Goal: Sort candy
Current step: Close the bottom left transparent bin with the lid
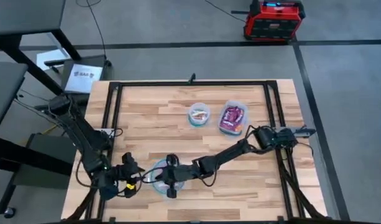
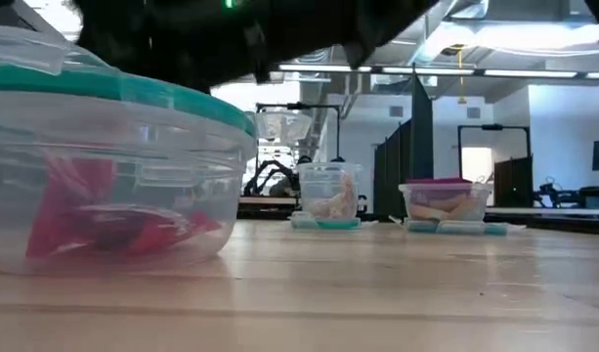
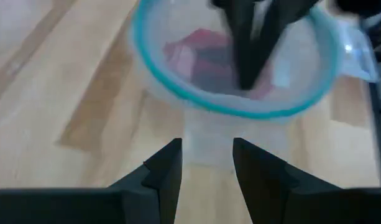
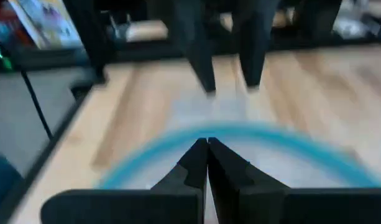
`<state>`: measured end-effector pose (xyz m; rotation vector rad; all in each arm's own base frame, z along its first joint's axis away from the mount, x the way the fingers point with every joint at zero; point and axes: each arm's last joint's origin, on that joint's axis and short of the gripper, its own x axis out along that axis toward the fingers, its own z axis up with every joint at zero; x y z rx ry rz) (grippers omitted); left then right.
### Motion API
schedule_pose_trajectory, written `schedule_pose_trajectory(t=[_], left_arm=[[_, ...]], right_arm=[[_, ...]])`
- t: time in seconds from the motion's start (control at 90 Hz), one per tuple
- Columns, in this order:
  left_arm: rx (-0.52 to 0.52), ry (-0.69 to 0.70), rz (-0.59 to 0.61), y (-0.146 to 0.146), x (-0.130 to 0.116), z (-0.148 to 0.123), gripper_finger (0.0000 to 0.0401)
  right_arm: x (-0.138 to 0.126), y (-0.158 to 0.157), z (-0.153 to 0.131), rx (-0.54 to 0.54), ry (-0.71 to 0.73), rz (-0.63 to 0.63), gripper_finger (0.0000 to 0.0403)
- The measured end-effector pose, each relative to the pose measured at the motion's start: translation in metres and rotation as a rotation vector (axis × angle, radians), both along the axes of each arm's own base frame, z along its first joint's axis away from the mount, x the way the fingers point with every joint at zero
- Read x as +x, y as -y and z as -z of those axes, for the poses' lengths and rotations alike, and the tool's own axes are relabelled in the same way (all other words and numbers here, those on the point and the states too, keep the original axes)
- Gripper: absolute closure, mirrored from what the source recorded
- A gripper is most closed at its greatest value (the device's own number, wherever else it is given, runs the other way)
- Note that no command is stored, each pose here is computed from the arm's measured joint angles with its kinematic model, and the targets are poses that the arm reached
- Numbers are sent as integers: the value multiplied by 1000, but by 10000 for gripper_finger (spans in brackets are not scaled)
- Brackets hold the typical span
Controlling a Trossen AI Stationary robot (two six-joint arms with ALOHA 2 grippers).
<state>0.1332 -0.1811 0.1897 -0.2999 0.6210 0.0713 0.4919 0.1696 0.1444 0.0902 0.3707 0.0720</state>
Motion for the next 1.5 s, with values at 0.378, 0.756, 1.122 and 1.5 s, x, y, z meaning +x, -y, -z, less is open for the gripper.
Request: schedule_pose_trajectory(t=[0.378, 0.756, 1.122, 1.5], left_arm=[[19, -5, -18, 2, 12, 24, 271], [32, 37, -76, -8, 50, 33, 271], [67, 111, -209, -27, 70, 30, 271], [88, 109, -101, -19, 83, 20, 272]], right_arm=[[-4, 4, 7, -22, -63, 4, 403], [-8, 6, 13, -24, -84, 11, 403], [-7, 4, 23, 7, -102, -20, 403], [-2, 1, 24, -1, -82, -29, 403]])
